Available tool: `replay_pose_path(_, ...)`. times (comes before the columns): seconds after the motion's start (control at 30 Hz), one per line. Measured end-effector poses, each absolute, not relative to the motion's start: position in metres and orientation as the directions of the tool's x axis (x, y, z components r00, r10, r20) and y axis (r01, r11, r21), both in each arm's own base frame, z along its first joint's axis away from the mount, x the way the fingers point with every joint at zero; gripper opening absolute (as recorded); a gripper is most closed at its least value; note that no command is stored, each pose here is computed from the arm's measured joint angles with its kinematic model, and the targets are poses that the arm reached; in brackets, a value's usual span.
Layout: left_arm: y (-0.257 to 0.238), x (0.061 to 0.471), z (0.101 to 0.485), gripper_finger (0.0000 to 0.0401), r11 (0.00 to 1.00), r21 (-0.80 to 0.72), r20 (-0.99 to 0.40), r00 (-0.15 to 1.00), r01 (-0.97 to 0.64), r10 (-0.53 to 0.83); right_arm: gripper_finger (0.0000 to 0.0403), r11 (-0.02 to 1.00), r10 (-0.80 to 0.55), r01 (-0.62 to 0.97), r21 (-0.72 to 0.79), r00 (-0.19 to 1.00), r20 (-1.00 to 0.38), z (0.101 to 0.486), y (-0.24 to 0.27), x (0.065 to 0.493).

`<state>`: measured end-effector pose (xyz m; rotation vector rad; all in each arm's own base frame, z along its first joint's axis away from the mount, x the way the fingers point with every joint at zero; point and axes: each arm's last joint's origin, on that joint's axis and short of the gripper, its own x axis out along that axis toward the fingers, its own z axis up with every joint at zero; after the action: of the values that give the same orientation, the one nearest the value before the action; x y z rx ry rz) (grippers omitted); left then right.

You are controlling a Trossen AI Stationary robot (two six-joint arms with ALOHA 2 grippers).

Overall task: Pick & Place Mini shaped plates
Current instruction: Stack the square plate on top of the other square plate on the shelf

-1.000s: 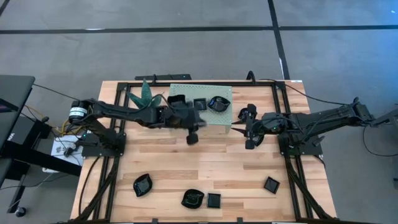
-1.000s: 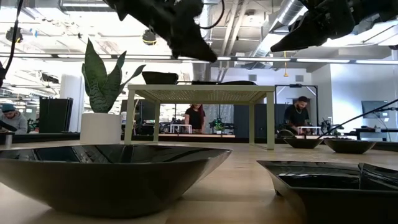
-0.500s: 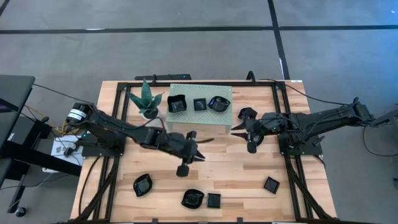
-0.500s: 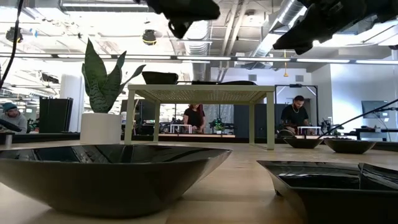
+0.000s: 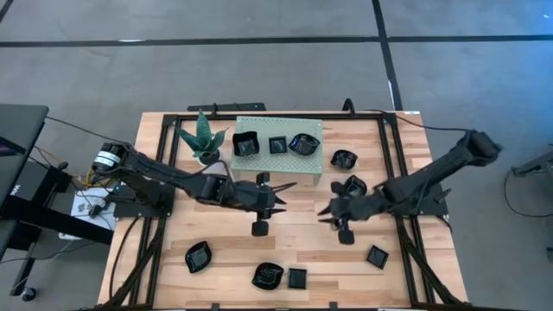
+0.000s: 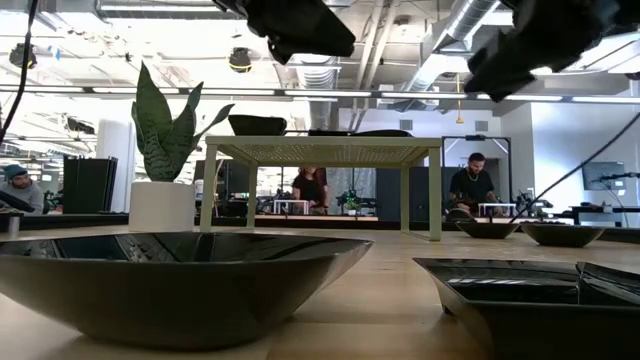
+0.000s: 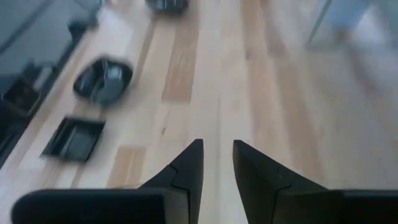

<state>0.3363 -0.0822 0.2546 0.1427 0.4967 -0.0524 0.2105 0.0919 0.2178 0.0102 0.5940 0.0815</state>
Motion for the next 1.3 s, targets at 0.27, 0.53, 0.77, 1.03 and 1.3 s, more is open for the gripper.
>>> replay_pose_path(0.27, -0.066, 0.339, 0.253, 0.0092, 0.992, 0.123, -0.49, 0.871, 0.038, 0.027, 0.0082, 0.964, 0.018, 0.232, 0.129, 0.427, -0.904, 0.23, 0.107, 0.211)
replay_pose_path(0.53, -0.066, 0.339, 0.253, 0.0092, 0.992, 0.121, -0.496, 0.868, 0.039, 0.026, 0.0082, 0.809, 0.205, 0.575, 0.123, -0.08, -0.976, 0.204, 0.133, 0.189)
replay_pose_path(0.77, -0.066, 0.338, 0.252, 0.0092, 0.992, 0.123, -0.499, 0.866, 0.04, 0.027, 0.0082, 0.807, 0.21, 0.589, 0.033, -0.235, -0.949, 0.183, 0.157, 0.174)
replay_pose_path(1.03, -0.061, 0.334, 0.239, 0.0092, 0.991, 0.131, -0.533, 0.845, 0.034, 0.041, 0.0082, 0.742, 0.167, 0.667, 0.07, -0.083, -0.982, 0.201, 0.172, 0.152)
replay_pose_path(1.3, -0.059, 0.332, 0.232, 0.0092, 0.991, 0.134, -0.549, 0.834, 0.03, 0.049, 0.0082, 0.621, 0.245, 0.759, 0.195, 0.048, -0.968, 0.194, 0.202, 0.152)
